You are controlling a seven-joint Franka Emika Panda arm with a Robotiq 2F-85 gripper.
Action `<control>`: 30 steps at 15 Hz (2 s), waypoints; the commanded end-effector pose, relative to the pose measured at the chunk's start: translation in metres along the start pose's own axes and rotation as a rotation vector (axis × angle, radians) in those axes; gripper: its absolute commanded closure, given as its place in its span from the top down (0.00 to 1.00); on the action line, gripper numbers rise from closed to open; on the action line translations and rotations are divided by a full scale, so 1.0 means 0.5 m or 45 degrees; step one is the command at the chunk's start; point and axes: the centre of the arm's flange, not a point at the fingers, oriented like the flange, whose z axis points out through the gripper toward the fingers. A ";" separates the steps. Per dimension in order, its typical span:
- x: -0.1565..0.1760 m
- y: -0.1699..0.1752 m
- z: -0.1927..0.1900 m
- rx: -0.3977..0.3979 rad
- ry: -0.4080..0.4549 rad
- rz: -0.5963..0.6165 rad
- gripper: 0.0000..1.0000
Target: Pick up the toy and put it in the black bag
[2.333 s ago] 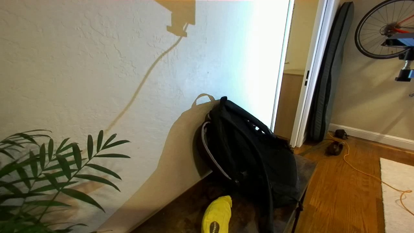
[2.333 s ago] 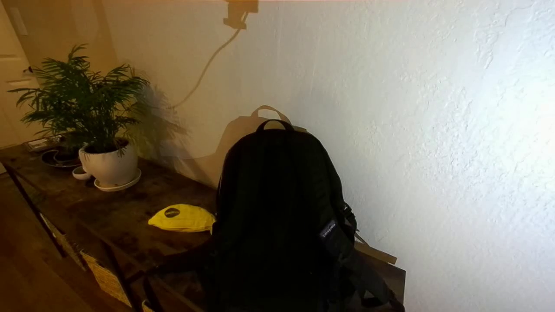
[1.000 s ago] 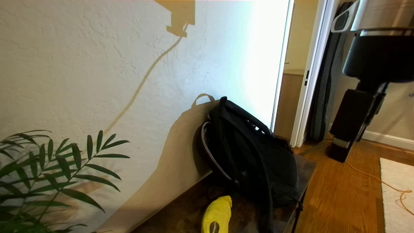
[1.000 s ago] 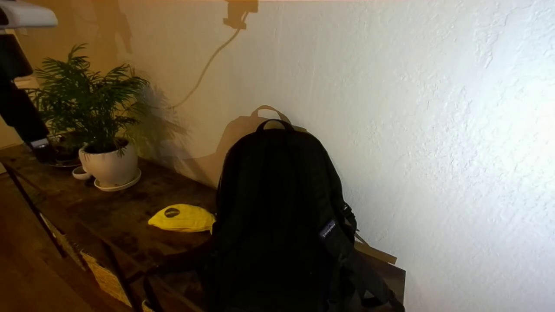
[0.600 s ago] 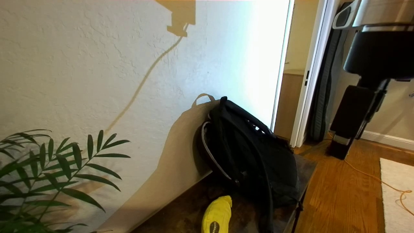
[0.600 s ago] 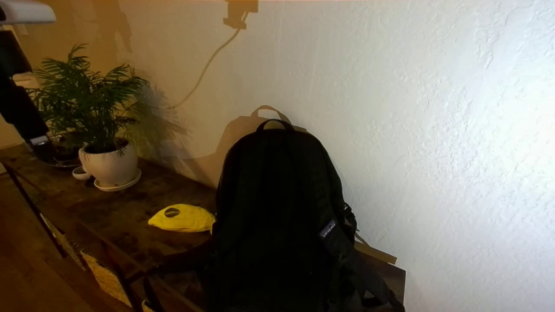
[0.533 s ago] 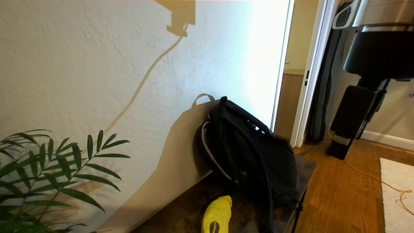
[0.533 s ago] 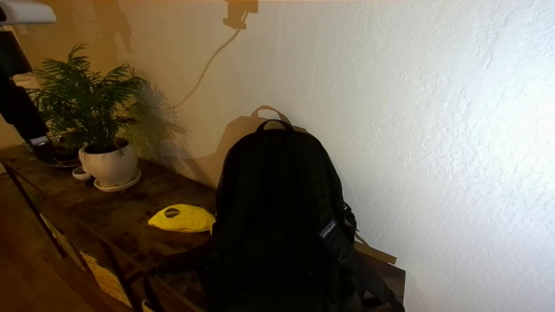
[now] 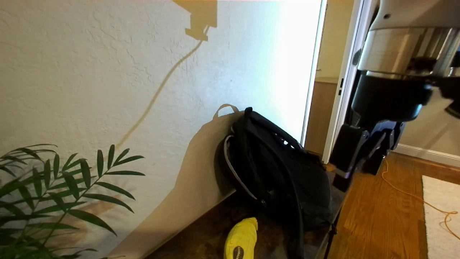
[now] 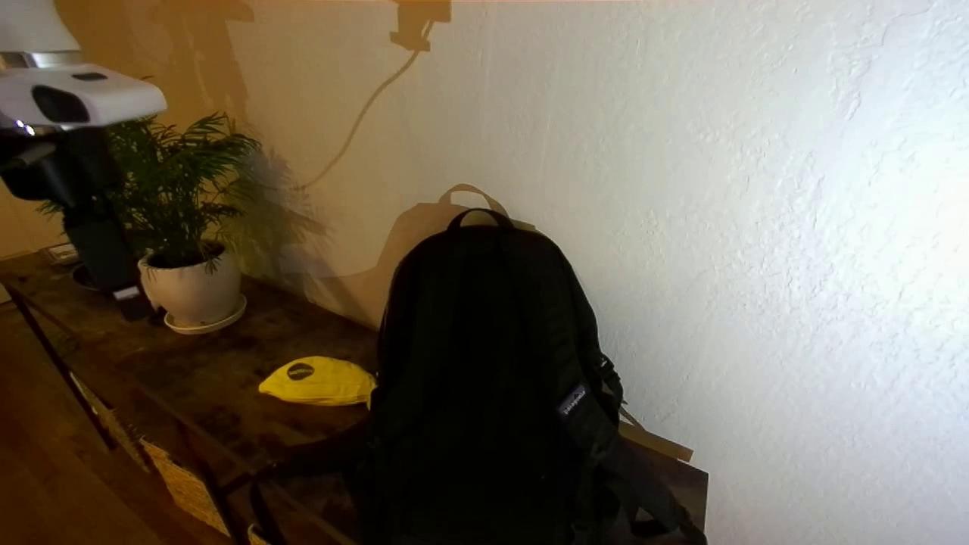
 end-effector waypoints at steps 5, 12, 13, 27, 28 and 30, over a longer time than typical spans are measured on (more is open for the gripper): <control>0.122 -0.044 0.161 -0.046 -0.004 0.204 1.00; 0.159 -0.057 0.210 -0.051 -0.054 0.202 1.00; 0.162 -0.066 0.215 -0.049 -0.054 0.197 1.00; 0.251 -0.069 0.329 0.001 -0.046 0.451 1.00; 0.262 -0.070 0.343 0.015 -0.049 0.481 1.00; 0.281 -0.076 0.375 0.030 -0.061 0.550 1.00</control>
